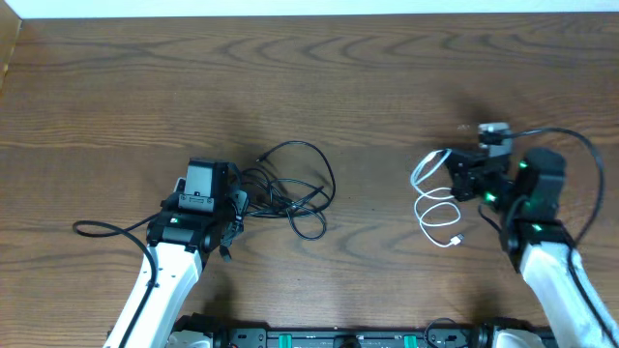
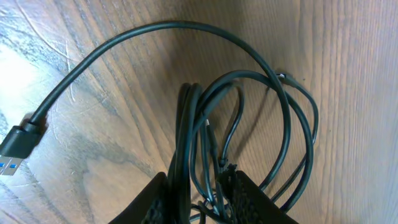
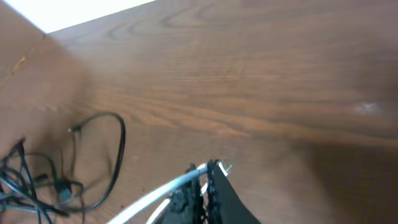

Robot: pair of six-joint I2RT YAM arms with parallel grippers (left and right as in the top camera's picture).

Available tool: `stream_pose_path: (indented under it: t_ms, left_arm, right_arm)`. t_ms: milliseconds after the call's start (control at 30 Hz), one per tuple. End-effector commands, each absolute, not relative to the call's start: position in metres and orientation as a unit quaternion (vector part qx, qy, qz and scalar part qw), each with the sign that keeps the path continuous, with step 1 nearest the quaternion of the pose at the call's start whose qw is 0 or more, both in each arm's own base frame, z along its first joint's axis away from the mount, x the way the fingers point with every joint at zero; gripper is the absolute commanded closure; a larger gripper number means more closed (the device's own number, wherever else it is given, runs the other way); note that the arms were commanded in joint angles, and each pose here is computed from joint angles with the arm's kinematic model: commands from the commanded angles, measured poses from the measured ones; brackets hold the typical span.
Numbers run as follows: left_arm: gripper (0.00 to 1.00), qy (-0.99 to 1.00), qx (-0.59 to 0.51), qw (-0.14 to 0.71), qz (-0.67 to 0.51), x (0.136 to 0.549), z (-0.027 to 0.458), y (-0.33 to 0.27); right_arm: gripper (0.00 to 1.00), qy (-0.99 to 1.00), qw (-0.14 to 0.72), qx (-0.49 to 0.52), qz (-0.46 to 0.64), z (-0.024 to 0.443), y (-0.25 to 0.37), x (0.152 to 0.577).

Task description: Untangle cables

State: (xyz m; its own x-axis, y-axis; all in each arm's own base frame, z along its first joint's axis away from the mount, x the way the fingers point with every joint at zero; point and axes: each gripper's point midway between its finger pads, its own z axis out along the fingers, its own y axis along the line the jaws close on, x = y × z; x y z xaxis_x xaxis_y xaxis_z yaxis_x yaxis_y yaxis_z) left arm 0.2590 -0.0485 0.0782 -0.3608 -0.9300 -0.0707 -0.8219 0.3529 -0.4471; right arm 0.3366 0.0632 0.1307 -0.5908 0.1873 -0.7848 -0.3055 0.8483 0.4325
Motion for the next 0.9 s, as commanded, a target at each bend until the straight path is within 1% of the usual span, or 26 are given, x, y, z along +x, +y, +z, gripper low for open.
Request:
stream_pose_path:
  t_ms: [0, 100, 167, 200, 233, 300, 333, 467, 633, 767, 800, 867]
  left_arm:
    - [0.68, 0.802, -0.547, 0.164, -0.173, 0.263, 0.082, -0.048]
    - [0.68, 0.799, -0.547, 0.171, -0.181, 0.268, 0.084, -0.048]
    - [0.68, 0.798, -0.549, 0.171, -0.181, 0.268, 0.084, -0.048]
    - [0.68, 0.798, -0.549, 0.171, -0.181, 0.268, 0.084, -0.048]
    - [0.67, 0.798, -0.549, 0.171, -0.181, 0.268, 0.084, -0.048]
    - [0.65, 0.798, -0.549, 0.171, -0.181, 0.268, 0.084, -0.048]
    - [0.64, 0.798, -0.549, 0.171, -0.181, 0.268, 0.084, -0.048]
    - [0.63, 0.798, -0.549, 0.171, -0.18, 0.268, 0.084, -0.048]
    - [0.62, 0.798, -0.549, 0.171, -0.18, 0.268, 0.084, -0.048]
    - [0.62, 0.798, -0.549, 0.171, -0.181, 0.268, 0.084, -0.048]
    - [0.62, 0.798, -0.549, 0.171, -0.181, 0.268, 0.084, -0.048]
    - [0.62, 0.798, -0.549, 0.171, -0.181, 0.268, 0.084, -0.048]
  right_arm:
    - [0.73, 0.836, 0.468, 0.008, 0.288, 0.159, 0.054, 0.328]
    - [0.49, 0.841, 0.445, 0.045, 0.305, 0.162, 0.055, 0.312]
    - [0.43, 0.853, 0.415, 0.064, 0.311, 0.155, 0.057, 0.297]
    - [0.38, 0.858, 0.402, 0.07, 0.312, 0.151, 0.058, 0.29]
    - [0.3, 0.864, 0.388, 0.076, 0.313, 0.147, 0.059, 0.283]
    - [0.08, 0.872, 0.367, 0.085, 0.314, 0.141, 0.061, 0.273]
    - [0.01, 0.875, 0.358, 0.088, 0.314, 0.138, 0.061, 0.268]
    - [0.01, 0.88, 0.331, 0.103, 0.324, 0.133, 0.065, 0.256]
    - [0.01, 0.877, 0.27, 0.139, 0.374, 0.128, 0.079, 0.24]
    - [0.01, 0.883, 0.256, 0.156, 0.361, 0.121, 0.076, 0.235]
    - [0.01, 0.887, 0.242, 0.176, 0.352, 0.115, 0.073, 0.232]
    - [0.01, 0.89, 0.199, 0.252, 0.324, 0.099, 0.062, 0.221]
